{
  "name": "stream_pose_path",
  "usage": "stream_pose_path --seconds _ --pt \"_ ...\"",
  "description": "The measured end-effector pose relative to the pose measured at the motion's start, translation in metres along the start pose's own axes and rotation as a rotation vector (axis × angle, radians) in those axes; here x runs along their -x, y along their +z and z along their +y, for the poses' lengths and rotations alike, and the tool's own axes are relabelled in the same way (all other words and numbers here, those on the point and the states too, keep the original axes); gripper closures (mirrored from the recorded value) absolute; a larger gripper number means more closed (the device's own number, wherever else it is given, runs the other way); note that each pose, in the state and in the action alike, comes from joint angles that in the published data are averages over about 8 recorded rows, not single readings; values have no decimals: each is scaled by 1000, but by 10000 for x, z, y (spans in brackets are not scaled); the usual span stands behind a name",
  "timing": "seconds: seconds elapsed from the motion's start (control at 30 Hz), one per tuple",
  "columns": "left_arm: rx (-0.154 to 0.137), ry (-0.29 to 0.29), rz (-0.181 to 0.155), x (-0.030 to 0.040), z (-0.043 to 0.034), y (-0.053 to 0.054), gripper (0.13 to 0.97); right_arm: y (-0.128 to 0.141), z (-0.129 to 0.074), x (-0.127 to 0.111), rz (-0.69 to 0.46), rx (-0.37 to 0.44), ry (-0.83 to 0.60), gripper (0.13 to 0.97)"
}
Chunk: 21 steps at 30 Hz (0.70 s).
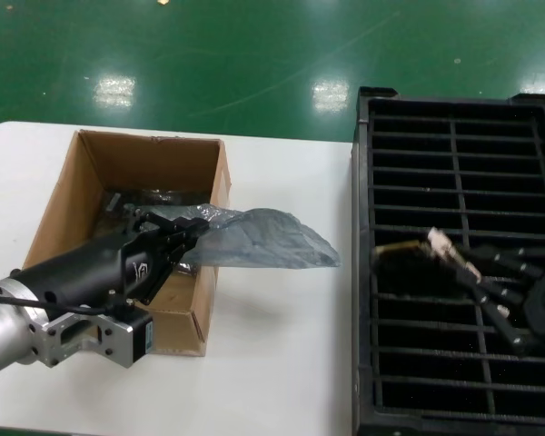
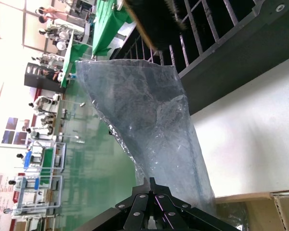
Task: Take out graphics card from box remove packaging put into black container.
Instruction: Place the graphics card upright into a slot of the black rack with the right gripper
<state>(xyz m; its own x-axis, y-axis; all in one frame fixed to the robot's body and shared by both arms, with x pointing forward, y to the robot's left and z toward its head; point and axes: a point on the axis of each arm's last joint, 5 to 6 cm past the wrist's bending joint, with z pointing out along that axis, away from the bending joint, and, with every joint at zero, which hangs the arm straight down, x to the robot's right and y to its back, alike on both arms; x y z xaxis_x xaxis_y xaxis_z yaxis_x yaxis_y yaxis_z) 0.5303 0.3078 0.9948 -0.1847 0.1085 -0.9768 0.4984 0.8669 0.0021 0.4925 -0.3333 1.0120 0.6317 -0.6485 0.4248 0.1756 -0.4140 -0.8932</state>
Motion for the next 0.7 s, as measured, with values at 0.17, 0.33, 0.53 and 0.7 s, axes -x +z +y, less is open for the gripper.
stream_pose_path --seconds 0.17,0.33,0.53,0.7 --pt "0 0 0 0 0 0 958 91 36 0 -28 96 -27 908" --pt "0 0 0 0 0 0 958 158 39 -5 -46 167 -74 908" --pt "0 0 0 0 0 0 958 175 -19 -11 -53 216 -136 908" --pt "0 0 0 0 0 0 958 132 -103 -41 -65 236 -197 908"
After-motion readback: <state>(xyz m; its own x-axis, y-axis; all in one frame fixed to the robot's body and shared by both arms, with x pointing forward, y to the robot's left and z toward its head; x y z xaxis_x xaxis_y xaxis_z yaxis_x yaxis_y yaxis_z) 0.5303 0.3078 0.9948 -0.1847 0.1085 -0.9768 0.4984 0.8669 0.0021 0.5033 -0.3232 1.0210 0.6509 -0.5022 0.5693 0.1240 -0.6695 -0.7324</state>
